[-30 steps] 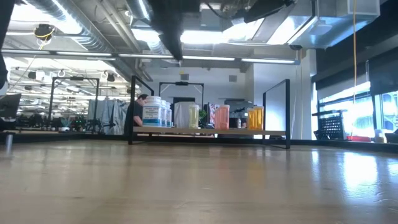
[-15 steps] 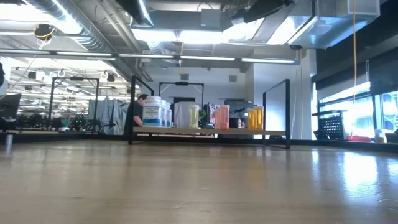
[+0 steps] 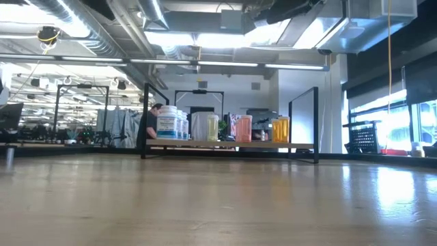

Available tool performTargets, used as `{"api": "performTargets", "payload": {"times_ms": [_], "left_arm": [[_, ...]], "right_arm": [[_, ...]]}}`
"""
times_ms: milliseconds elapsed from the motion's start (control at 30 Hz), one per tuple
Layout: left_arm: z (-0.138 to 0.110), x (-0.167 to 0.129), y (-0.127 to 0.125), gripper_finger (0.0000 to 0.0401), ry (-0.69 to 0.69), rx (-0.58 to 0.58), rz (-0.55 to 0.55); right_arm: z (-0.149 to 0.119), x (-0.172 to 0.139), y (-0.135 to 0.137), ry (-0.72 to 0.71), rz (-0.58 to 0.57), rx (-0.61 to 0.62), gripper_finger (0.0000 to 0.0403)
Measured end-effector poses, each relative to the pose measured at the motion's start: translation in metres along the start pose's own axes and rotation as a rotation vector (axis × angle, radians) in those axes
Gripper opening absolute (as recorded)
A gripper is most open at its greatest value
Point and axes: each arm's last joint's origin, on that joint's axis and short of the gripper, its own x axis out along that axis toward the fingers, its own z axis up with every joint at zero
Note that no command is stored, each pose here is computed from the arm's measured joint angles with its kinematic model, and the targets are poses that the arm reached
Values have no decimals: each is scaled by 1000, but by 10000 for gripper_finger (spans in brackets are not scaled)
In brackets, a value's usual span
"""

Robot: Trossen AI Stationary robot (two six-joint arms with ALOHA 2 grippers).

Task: Pick and place medicine bottles onto shelf by color
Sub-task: Return to Home Position

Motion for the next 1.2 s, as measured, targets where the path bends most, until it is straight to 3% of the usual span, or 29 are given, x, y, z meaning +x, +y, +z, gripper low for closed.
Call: {"api": "performTargets", "payload": {"times_ms": [133,333,533,667,933,1200], "left_arm": [[-22,-10,9,1,-41,-54,-14],[-60,-18,21,1,-110,-97,-30],[-100,-21,33,1,-192,-183,-56],[-120,-22,37,1,-293,-232,-103],[-127,-37,46,1,-568,-208,-255],[-129,-22,31,1,-652,-169,-325]], "right_arm": [[1,-1,-1,-6,-9,-18,141],[-3,-14,-6,8,14,-64,14],[-8,-61,-24,-88,147,-19,6],[-27,-89,-32,-183,254,13,6],[-79,-114,-37,-360,370,101,2],[-131,-130,-41,-509,363,159,2]]}}
